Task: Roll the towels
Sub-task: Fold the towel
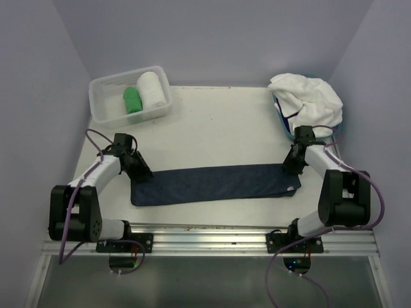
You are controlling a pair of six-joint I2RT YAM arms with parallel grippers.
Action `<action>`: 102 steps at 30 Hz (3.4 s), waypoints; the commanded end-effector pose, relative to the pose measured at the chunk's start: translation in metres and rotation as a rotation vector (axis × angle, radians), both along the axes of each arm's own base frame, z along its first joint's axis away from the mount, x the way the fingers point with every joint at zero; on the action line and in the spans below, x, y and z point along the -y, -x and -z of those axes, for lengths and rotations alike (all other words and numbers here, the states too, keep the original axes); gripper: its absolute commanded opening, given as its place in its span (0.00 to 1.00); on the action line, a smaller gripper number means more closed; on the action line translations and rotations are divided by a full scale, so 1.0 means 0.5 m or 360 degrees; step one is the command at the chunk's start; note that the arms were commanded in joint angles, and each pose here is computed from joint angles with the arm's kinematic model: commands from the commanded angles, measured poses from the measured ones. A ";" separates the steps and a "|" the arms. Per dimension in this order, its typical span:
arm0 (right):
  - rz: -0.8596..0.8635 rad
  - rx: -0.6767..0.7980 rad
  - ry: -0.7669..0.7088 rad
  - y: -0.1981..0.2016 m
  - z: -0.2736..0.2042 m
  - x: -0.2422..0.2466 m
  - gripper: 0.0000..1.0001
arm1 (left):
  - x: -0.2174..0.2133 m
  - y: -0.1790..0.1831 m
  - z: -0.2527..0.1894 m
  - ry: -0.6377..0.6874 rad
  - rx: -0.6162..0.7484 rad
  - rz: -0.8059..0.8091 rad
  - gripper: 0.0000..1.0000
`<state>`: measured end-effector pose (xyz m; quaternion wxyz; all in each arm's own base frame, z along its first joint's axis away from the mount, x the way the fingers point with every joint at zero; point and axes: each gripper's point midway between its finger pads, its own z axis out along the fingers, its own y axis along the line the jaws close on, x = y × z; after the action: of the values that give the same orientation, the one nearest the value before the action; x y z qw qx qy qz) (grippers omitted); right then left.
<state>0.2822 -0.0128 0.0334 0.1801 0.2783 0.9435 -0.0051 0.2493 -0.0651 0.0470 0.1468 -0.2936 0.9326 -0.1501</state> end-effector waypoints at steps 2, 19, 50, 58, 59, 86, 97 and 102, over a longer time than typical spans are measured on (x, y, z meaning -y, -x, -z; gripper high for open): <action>0.0036 0.0023 -0.0016 -0.012 0.019 -0.002 0.26 | 0.006 -0.037 0.030 0.0013 0.0005 -0.0005 0.36; -0.0241 0.0020 -0.0141 0.019 0.060 -0.182 0.30 | -0.178 -0.081 0.041 -0.0242 -0.0070 -0.0390 0.36; -0.0114 0.0179 0.0138 0.087 -0.066 -0.081 0.39 | -0.192 -0.045 -0.075 -0.0327 0.0120 -0.0316 0.44; -0.0195 0.0024 0.0014 0.054 -0.030 -0.056 0.55 | -0.186 -0.042 -0.053 -0.0304 0.0083 -0.0293 0.44; -0.0209 0.0018 0.0000 0.052 -0.027 -0.060 0.56 | -0.184 -0.042 -0.050 -0.0297 0.0077 -0.0287 0.44; 0.0118 0.0160 0.0179 0.043 -0.040 0.032 0.00 | -0.075 -0.021 0.020 -0.0065 0.0023 -0.0109 0.43; 0.0289 0.0504 0.0277 0.035 -0.237 0.097 0.00 | 0.108 -0.013 0.079 0.0023 -0.0083 0.0172 0.43; 0.0225 0.0659 0.0208 0.014 -0.304 0.071 0.00 | 0.176 -0.045 0.071 0.0039 -0.0043 0.0299 0.43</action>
<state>0.2742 -0.0544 0.1619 0.3657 0.3374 0.8667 -0.0357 0.2565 -0.1335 0.0171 0.1049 -0.2191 0.9564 -0.1621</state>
